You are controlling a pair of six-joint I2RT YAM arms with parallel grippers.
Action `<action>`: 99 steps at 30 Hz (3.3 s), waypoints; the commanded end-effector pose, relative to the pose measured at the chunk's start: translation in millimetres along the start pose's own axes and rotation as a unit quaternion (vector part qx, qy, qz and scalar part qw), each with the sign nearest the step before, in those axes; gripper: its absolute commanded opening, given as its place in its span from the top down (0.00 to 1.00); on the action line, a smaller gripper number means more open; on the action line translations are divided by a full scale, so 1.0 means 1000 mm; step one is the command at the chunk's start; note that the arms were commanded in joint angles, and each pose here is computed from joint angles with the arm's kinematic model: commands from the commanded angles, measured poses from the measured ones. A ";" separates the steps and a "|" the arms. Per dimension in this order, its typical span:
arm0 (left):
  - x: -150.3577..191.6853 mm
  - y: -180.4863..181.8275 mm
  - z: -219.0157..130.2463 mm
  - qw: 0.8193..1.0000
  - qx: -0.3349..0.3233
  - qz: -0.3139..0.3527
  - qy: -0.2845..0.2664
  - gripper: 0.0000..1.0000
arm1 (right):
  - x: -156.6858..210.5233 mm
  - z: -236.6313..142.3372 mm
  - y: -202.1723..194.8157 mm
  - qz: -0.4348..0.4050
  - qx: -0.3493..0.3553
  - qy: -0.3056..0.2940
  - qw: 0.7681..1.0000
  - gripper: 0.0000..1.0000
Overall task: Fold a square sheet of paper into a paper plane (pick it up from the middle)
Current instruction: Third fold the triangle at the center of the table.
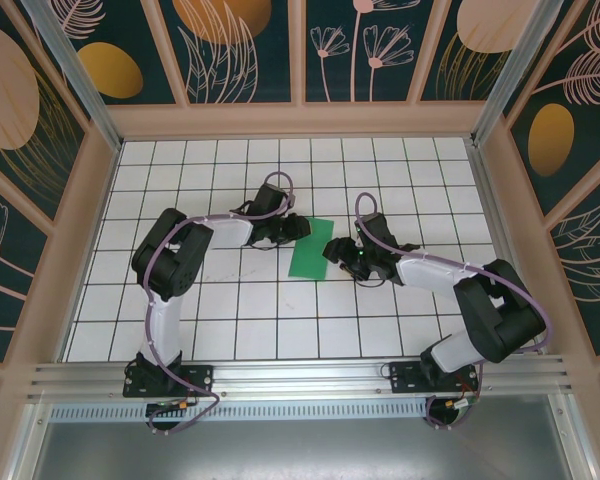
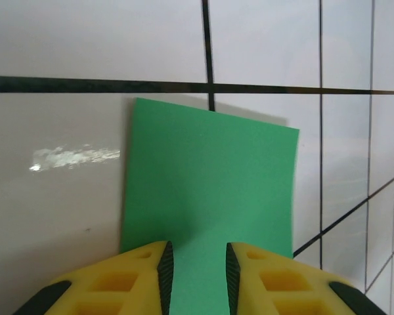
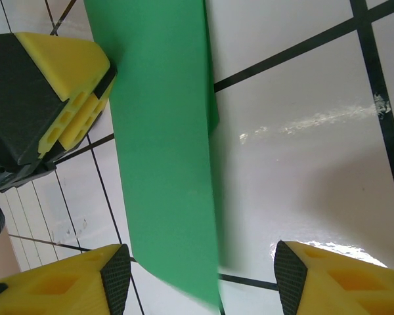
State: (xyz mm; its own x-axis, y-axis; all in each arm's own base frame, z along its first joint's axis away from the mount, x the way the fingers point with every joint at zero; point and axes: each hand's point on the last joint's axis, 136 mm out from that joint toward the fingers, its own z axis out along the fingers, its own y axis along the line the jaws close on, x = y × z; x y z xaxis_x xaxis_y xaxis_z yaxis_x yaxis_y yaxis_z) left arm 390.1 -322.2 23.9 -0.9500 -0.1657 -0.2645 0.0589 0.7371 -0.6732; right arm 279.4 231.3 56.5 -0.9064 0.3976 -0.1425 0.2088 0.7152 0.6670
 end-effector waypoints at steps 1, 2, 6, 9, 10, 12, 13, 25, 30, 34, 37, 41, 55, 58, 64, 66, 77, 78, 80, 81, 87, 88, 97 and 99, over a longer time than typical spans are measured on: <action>0.010 0.025 0.003 0.998 -0.056 -0.005 0.011 0.69 | -0.004 0.002 -0.001 0.002 0.006 -0.010 1.000 0.37; 0.011 0.030 0.002 0.998 -0.068 -0.008 0.008 0.69 | -0.004 0.002 -0.001 0.002 0.006 -0.010 1.000 0.37; 0.012 0.045 -0.006 0.994 -0.102 -0.029 -0.011 0.69 | -0.002 0.003 -0.002 0.002 0.007 -0.005 1.000 0.38; 0.012 0.051 -0.014 0.992 -0.116 -0.046 -0.028 0.69 | 0.000 0.003 0.001 0.001 -0.002 0.002 1.000 0.40; 0.013 0.052 -0.018 0.991 -0.118 -0.052 -0.033 0.69 | 0.001 0.003 0.003 0.001 -0.006 0.005 1.000 0.41; 0.014 0.055 -0.023 0.989 -0.122 -0.065 -0.044 0.69 | 0.006 0.004 0.007 -0.001 -0.015 0.014 1.000 0.43; 0.015 0.057 -0.025 0.989 -0.124 -0.070 -0.048 0.69 | 0.008 0.005 0.008 -0.001 -0.017 0.018 1.000 0.43; 0.018 0.062 -0.030 0.986 -0.128 -0.086 -0.057 0.69 | 0.033 0.025 0.021 -0.004 -0.039 0.072 0.997 0.49; 0.020 0.062 -0.028 0.987 -0.125 -0.087 -0.054 0.69 | 0.040 0.031 0.025 -0.005 -0.047 0.090 0.995 0.50; 0.021 0.062 -0.028 0.987 -0.125 -0.087 -0.052 0.69 | 0.045 0.032 0.029 -0.004 -0.058 0.099 0.993 0.52; 0.020 0.062 -0.028 0.987 -0.125 -0.087 -0.053 0.68 | 0.046 0.031 0.033 -0.002 -0.071 0.101 0.992 0.55; 0.021 0.062 -0.029 0.987 -0.125 -0.087 -0.053 0.68 | 0.045 0.028 0.039 0.004 -0.090 0.096 0.991 0.57; 0.017 0.017 -0.044 0.997 -0.029 -0.050 -0.057 0.64 | 0.037 0.024 0.024 0.024 -0.045 0.075 0.996 0.96; 0.009 -0.012 -0.056 0.998 0.016 -0.015 -0.060 0.62 | 0.043 0.024 0.014 0.019 -0.018 0.092 0.995 1.00; 0.017 -0.001 -0.045 0.999 0.005 -0.007 -0.041 0.63 | 0.052 0.019 0.005 0.006 0.009 0.117 0.993 1.00; 0.021 0.010 -0.038 0.999 -0.009 -0.008 -0.035 0.65 | 0.052 0.018 0.006 0.002 0.007 0.115 0.993 1.00; 0.016 0.029 -0.029 0.998 -0.060 -0.006 -0.035 0.70 | 0.040 0.015 0.023 0.006 -0.020 0.091 0.996 0.84; 0.017 0.031 -0.028 0.997 -0.062 -0.007 -0.035 0.70 | 0.040 0.014 0.023 0.006 -0.021 0.091 0.996 0.84; 0.020 0.034 -0.028 0.997 -0.066 -0.009 -0.032 0.70 | 0.041 0.013 0.023 0.007 -0.024 0.093 0.995 0.87; 0.020 0.035 -0.028 0.997 -0.067 -0.008 -0.031 0.70 | 0.042 0.013 0.025 0.007 -0.029 0.095 0.995 0.90; 0.021 0.035 -0.025 0.998 -0.065 -0.004 -0.027 0.71 | 0.043 0.015 0.035 0.008 -0.049 0.102 0.994 0.95; 0.022 0.035 -0.025 0.998 -0.065 -0.004 -0.026 0.71 | 0.042 0.016 0.038 0.007 -0.053 0.101 0.993 0.95; 0.023 0.030 -0.026 0.998 -0.054 0.000 -0.022 0.71 | 0.026 0.037 0.056 0.010 -0.056 0.092 0.994 0.95; 0.017 0.023 -0.031 0.998 -0.048 0.006 -0.028 0.71 | 0.026 0.041 0.057 0.011 -0.053 0.093 0.994 0.95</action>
State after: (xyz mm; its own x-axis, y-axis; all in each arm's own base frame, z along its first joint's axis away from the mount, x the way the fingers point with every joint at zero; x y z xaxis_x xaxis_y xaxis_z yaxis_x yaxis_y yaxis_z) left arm 363.6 -287.9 21.1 -0.9280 -0.2143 -0.3047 0.0146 0.7964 -0.6046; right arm 274.6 297.3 58.1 -0.9592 0.2826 0.0126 0.2001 0.6465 0.7362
